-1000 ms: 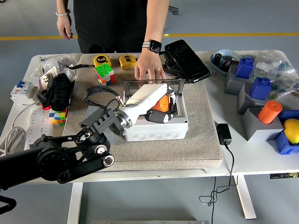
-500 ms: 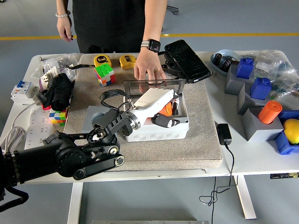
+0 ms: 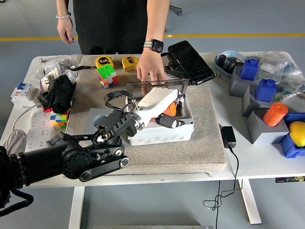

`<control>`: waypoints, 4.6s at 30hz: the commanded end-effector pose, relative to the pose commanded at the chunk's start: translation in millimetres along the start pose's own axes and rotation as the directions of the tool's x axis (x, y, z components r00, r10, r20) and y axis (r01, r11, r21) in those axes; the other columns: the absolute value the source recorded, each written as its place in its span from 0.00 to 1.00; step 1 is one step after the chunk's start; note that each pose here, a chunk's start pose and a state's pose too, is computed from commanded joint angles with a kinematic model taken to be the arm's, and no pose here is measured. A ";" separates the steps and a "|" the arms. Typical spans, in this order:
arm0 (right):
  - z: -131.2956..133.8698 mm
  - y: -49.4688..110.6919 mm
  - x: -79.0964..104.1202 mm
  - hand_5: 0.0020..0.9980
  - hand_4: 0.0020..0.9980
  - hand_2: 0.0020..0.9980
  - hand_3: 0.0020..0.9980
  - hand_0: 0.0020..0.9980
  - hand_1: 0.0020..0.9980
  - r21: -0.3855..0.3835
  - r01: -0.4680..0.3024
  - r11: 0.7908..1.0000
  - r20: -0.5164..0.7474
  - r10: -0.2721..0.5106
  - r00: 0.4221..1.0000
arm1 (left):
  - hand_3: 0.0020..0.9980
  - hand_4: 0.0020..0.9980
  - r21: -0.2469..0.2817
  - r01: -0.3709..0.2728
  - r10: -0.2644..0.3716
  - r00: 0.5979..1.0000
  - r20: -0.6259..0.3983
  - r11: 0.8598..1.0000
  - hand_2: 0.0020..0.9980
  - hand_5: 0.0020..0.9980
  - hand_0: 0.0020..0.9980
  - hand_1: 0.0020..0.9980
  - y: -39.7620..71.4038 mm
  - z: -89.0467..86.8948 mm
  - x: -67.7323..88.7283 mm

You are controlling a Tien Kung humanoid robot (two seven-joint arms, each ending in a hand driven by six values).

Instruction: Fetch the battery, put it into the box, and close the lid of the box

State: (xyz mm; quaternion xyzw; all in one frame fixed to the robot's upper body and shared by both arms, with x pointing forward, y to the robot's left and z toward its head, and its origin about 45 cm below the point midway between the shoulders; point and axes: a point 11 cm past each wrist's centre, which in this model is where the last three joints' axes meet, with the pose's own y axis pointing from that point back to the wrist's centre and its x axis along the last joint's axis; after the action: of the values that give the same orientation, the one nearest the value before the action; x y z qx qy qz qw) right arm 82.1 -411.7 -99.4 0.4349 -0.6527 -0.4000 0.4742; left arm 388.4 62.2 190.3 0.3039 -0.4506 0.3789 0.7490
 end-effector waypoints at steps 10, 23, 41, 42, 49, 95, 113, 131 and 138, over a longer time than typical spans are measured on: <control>0.1 0.1 -0.4 0.47 0.92 0.61 0.57 0.61 0.64 0.002 0.000 1.000 0.000 0.000 1.000 | 0.83 1.00 0.010 -0.001 0.001 1.000 -0.013 1.000 0.75 0.08 0.65 0.75 1.8 -3.1 2.1; 1.2 0.1 -0.2 0.47 0.92 0.61 0.57 0.61 0.64 0.001 0.000 1.000 0.008 0.000 1.000 | 0.77 1.00 -0.028 -0.073 0.066 0.974 -0.216 0.997 0.71 0.10 0.61 0.71 19.8 5.6 29.3; 1.0 0.1 -0.4 0.47 0.91 0.61 0.57 0.61 0.64 0.003 0.001 1.000 0.012 -0.001 1.000 | 0.59 0.96 0.078 -0.227 0.240 0.900 -0.365 0.971 0.58 0.27 0.47 0.61 67.6 -44.1 70.2; 0.8 0.1 -0.2 0.47 0.91 0.61 0.57 0.61 0.64 0.003 0.000 1.000 0.013 0.000 1.000 | 0.59 0.96 0.085 -0.219 0.235 0.901 -0.364 0.972 0.58 0.27 0.47 0.61 69.5 -46.8 68.7; 1.0 0.1 0.1 0.47 0.91 0.61 0.57 0.61 0.64 0.004 0.000 1.000 0.015 0.000 1.000 | 0.55 0.95 0.118 -0.131 0.165 0.920 -0.356 0.984 0.54 0.30 0.34 0.52 82.8 -61.4 50.1; -0.1 0.2 0.3 0.47 0.92 0.61 0.57 0.61 0.64 0.006 -0.001 1.000 0.010 0.000 1.000 | 0.56 0.96 0.084 0.046 -0.024 0.969 -0.246 0.995 0.57 0.34 0.36 0.55 47.6 -37.7 12.0; 1.0 0.2 0.2 0.47 0.92 0.61 0.57 0.61 0.64 0.004 0.000 1.000 0.009 0.000 1.000 | 0.57 0.96 0.025 0.002 0.004 0.964 -0.267 1.000 0.58 0.35 0.36 0.55 39.7 -16.2 24.9; 2.3 0.3 -0.9 0.47 0.92 0.61 0.57 0.61 0.64 0.002 0.003 1.000 0.010 -0.003 1.000 | 0.66 0.97 0.122 -0.216 0.238 0.947 -0.216 0.969 0.70 0.36 0.74 0.74 39.0 -45.1 99.4; 2.8 0.3 0.4 0.47 0.92 0.61 0.57 0.61 0.64 0.000 0.002 1.000 0.011 -0.002 1.000 | 0.66 0.97 0.227 -0.036 0.074 0.984 -0.161 0.973 0.70 0.40 0.74 0.74 40.3 -53.6 79.4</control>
State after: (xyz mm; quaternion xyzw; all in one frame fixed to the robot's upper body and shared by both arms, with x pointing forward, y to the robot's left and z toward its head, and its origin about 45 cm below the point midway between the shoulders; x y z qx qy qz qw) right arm 79.2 -411.7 -99.7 0.4332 -0.6550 -0.4028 0.4702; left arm 402.8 149.6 244.8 0.3405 -0.3486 0.4720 0.7347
